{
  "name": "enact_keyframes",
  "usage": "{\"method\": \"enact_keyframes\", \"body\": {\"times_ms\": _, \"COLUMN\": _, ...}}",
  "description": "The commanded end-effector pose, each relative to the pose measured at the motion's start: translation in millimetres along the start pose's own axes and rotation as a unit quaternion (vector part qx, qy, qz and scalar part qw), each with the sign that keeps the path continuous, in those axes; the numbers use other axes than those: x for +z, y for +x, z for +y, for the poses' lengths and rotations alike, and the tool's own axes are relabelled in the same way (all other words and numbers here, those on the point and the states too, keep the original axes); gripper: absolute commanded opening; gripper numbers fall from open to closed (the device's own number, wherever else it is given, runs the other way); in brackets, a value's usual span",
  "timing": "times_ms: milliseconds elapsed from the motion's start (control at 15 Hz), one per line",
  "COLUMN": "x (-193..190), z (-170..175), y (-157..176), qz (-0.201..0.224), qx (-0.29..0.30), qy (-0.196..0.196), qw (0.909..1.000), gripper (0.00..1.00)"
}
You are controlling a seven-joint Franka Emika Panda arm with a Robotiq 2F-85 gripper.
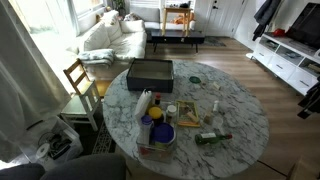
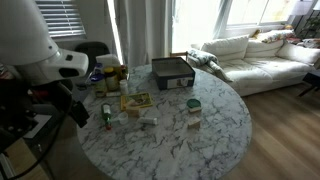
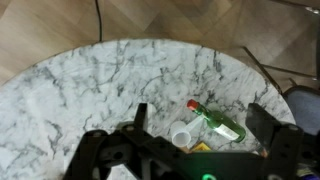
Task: Pick up the horizontally laying green hot sauce bottle and position it vertically on the table
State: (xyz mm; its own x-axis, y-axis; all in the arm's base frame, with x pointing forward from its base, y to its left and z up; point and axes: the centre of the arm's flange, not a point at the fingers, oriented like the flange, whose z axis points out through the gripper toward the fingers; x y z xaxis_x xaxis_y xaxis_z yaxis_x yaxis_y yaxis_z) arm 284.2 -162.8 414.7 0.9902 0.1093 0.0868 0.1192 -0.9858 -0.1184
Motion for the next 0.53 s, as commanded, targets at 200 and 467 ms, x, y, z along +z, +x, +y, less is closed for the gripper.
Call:
{"method": "enact_keyframes", "body": {"times_ms": 200, "x": 91.8, "z": -6.0, "y": 45.7, "qz": -0.061, "qx": 0.156, "qy": 0.060, "qw": 0.9840, "gripper": 1.00}}
{"method": "enact_keyframes", "body": {"times_ms": 467, "x": 129.7, "z": -13.7, "y": 65.7, "qz": -0.069, "qx": 0.259, "qy": 0.085, "qw": 0.9596, "gripper": 1.00}}
